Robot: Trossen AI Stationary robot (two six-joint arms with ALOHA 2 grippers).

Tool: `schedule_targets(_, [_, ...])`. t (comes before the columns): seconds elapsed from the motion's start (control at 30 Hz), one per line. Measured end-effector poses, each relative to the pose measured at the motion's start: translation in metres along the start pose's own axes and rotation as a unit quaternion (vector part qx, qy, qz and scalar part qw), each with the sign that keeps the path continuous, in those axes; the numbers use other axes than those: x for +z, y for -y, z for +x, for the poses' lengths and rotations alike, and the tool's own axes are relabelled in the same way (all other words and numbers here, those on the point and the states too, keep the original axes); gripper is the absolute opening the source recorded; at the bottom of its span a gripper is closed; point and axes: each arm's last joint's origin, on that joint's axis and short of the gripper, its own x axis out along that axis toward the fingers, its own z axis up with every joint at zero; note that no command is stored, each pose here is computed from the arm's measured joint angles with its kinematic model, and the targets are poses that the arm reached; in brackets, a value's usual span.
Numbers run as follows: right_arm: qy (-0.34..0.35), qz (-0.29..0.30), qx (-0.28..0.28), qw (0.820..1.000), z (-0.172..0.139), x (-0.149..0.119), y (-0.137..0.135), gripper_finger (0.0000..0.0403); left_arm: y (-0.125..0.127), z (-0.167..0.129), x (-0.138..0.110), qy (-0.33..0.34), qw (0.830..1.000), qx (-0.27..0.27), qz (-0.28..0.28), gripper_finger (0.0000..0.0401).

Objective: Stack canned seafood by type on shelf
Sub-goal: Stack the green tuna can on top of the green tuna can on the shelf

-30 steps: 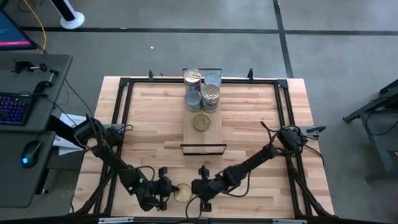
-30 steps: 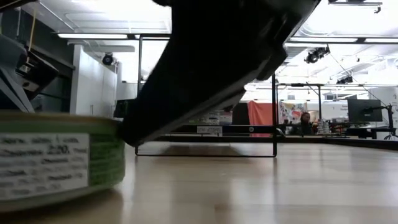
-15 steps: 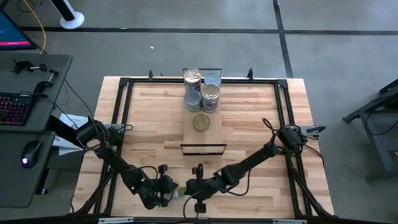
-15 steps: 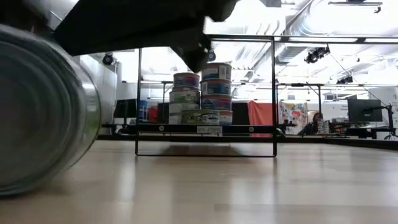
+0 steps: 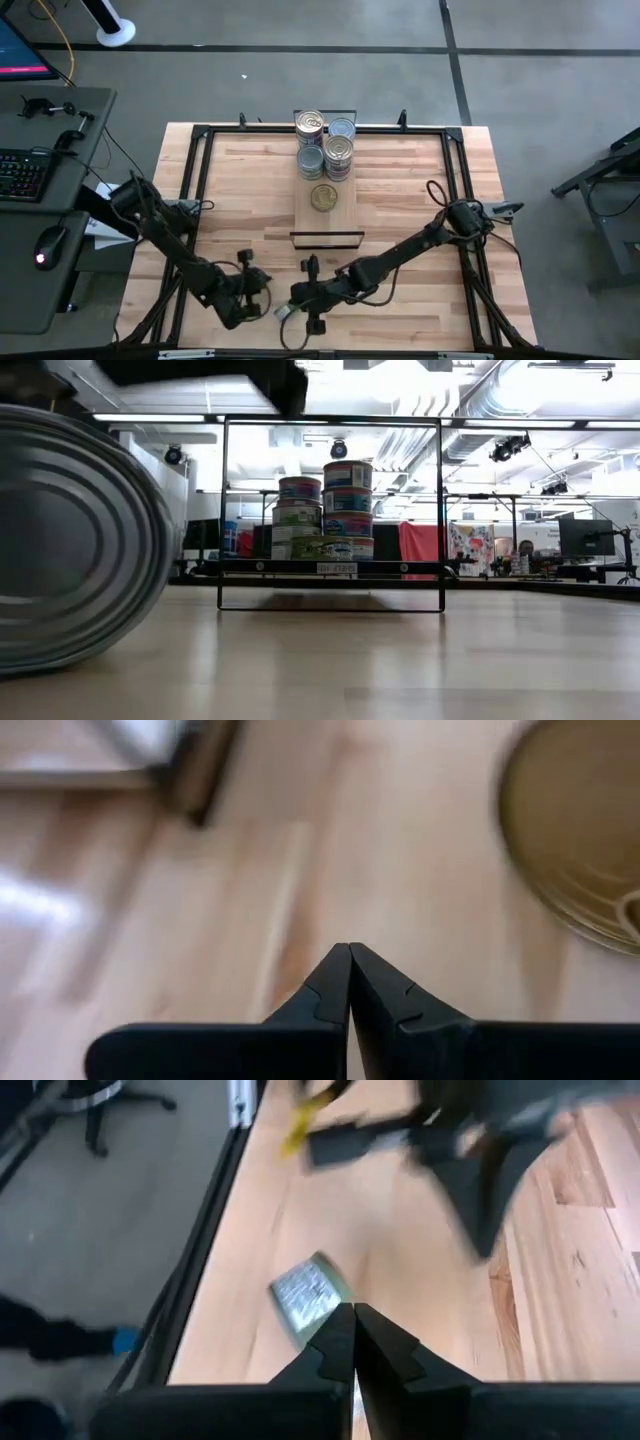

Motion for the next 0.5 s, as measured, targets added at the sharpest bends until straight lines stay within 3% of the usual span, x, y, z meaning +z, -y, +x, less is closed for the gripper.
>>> schedule_targets(0.13, [-0.026, -0.02, 0.005, 0.999, -0.015, 0.02, -0.003, 0.0, -0.007, -0.024, -0.008, 0.015, 0.997, 0.029, -0.063, 0.0])
schedule_targets(0.27, [-0.026, -0.069, 0.062, 0.995, -0.024, 0.037, -0.002, 0.0017, 0.001, -0.035, -0.018, 0.041, 0.991, 0.016, -0.129, 0.0])
schedule_targets(0.37, [-0.028, -0.093, 0.111, 0.989, -0.027, 0.041, -0.001, 0.0063, 0.008, -0.036, -0.026, 0.043, 0.985, 0.007, -0.169, 0.0])
schedule_targets(0.5, [-0.048, -0.116, 0.14, 0.982, -0.02, 0.034, -0.001, 0.0155, 0.015, -0.033, -0.031, 0.042, 0.977, -0.008, -0.211, 0.0])
